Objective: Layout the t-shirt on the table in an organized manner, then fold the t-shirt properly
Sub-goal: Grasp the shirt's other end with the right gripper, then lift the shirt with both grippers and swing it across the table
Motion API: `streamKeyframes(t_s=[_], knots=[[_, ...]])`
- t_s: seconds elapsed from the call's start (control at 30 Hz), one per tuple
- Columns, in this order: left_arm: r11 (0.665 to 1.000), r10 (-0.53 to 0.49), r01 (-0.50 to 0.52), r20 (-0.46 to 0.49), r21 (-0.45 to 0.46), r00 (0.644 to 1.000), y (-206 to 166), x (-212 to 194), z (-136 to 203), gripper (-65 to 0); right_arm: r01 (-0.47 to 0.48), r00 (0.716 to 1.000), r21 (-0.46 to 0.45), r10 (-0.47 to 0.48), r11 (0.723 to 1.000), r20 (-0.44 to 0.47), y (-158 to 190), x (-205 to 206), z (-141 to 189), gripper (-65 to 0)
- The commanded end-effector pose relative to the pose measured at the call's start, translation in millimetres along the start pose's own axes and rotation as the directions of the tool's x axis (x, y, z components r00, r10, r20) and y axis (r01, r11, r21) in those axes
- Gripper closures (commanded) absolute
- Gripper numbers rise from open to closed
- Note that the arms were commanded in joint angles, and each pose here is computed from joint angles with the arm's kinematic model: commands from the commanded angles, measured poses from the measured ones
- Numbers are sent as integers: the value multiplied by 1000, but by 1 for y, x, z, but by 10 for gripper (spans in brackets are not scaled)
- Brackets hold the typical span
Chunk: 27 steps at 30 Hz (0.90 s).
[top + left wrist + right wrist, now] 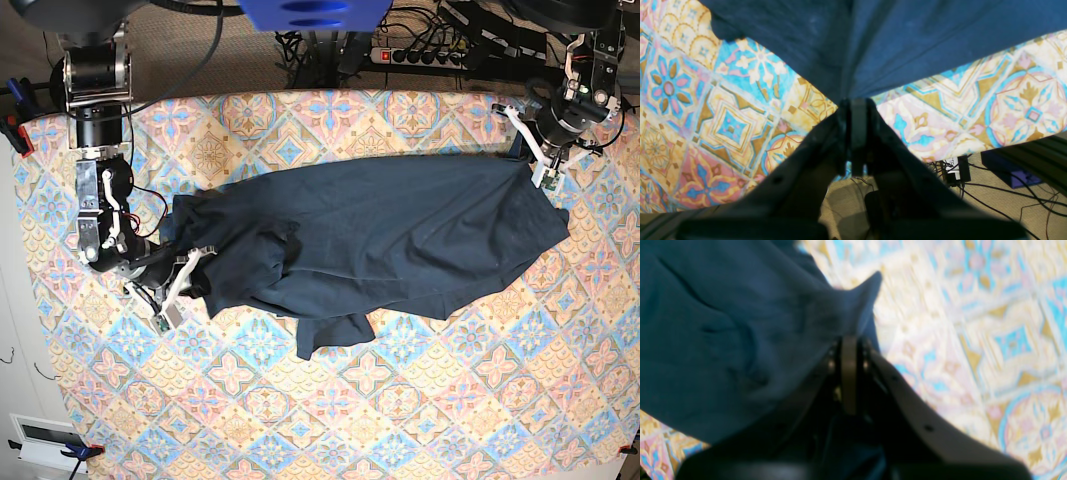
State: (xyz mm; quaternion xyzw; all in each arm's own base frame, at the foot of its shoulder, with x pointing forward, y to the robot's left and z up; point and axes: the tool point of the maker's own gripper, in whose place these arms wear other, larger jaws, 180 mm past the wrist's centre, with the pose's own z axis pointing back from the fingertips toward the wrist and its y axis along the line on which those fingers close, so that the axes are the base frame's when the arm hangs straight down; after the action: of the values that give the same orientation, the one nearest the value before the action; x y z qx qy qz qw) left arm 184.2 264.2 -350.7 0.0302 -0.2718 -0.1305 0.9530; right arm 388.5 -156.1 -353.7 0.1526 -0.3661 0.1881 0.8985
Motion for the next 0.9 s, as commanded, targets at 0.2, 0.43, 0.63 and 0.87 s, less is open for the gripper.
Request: streamKeyframes(t_s=[0.2,0.43,0.63,0.87], knots=[[999,-20,15,98,50,995,17,37,4,0,-18,960,-61,34,998,277,-20,80,49,-8],[992,-14,-19,260,125,965,46,98,17,0,5,881,-2,-3,1000,472,-42,130,98,-8],[985,-32,-46,441,165,897,64,171,39,0,52,818,26,-58,998,573,-71,184,124,-8],[975,-35,-114,635,193,771,89,257,83,0,62,741,44,-76,997,667,-95,257,155,-8]])
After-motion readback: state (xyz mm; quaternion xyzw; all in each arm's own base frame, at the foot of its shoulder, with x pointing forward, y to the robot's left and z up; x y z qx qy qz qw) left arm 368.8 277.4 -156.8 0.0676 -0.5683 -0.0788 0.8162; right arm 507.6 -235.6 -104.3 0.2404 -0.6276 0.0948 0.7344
